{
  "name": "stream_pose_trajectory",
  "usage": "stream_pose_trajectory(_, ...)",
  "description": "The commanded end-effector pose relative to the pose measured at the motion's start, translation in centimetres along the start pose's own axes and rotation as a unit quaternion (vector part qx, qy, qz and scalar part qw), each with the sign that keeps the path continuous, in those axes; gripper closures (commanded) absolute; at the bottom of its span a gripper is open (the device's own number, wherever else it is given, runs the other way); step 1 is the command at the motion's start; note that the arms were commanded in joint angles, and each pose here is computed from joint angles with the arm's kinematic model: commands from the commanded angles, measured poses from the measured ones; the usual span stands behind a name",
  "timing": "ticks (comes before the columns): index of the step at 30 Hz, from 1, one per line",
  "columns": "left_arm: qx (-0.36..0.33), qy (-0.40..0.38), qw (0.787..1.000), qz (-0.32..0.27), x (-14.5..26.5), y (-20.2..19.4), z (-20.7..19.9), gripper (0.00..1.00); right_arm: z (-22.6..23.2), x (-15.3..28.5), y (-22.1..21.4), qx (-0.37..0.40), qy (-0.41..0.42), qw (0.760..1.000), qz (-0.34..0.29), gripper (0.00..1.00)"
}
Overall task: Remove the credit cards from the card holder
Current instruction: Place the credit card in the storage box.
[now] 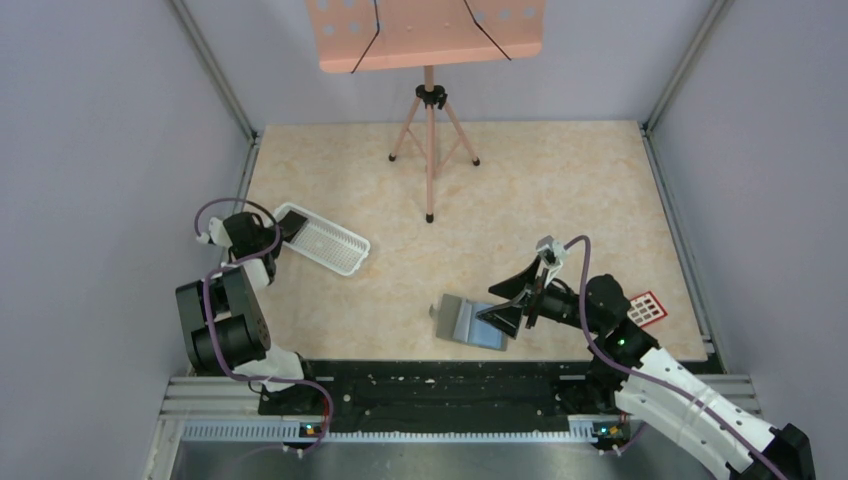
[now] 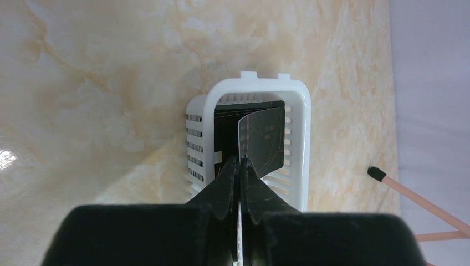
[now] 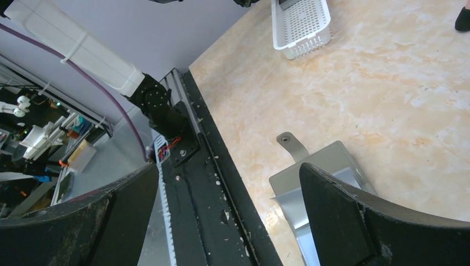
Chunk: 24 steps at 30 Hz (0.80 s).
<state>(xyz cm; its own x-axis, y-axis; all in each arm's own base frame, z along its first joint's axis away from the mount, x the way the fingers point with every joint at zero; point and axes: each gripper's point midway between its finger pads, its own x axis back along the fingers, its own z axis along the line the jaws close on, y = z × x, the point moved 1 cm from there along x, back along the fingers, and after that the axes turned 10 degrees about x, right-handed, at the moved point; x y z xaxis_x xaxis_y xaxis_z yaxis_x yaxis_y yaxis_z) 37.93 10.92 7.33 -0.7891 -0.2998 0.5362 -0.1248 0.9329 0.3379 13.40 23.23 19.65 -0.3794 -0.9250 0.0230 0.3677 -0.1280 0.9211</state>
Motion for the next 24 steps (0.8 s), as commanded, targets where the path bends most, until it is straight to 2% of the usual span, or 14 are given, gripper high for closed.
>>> stream_pose_trajectory(1, -0.002, 0.023, 1.0, -0.019, -0.6, 0.9, 0.8, 1.0, 0.2, -0.1, 1.2, 0.011, 0.004, 1.0, -0.021, 0.03)
stream_pose_trajectory(9, -0.011, 0.027, 1.0, -0.012, -0.9, 0.6, 1.2, 0.99, 0.0, -0.2, 0.7, 0.008, 0.001, 1.0, -0.02, 0.03)
stream_pose_trajectory(16, -0.013, 0.035, 0.999, -0.014, -0.7, 0.6, 1.5, 0.84, -0.3, -0.4, 0.4, 0.008, -0.001, 1.0, -0.017, 0.03)
stream_pose_trajectory(24, -0.021, 0.05, 0.998, -0.017, -0.8, 1.1, 1.4, 0.77, -0.8, -0.5, -0.3, 0.0, -0.007, 1.0, -0.01, 0.03)
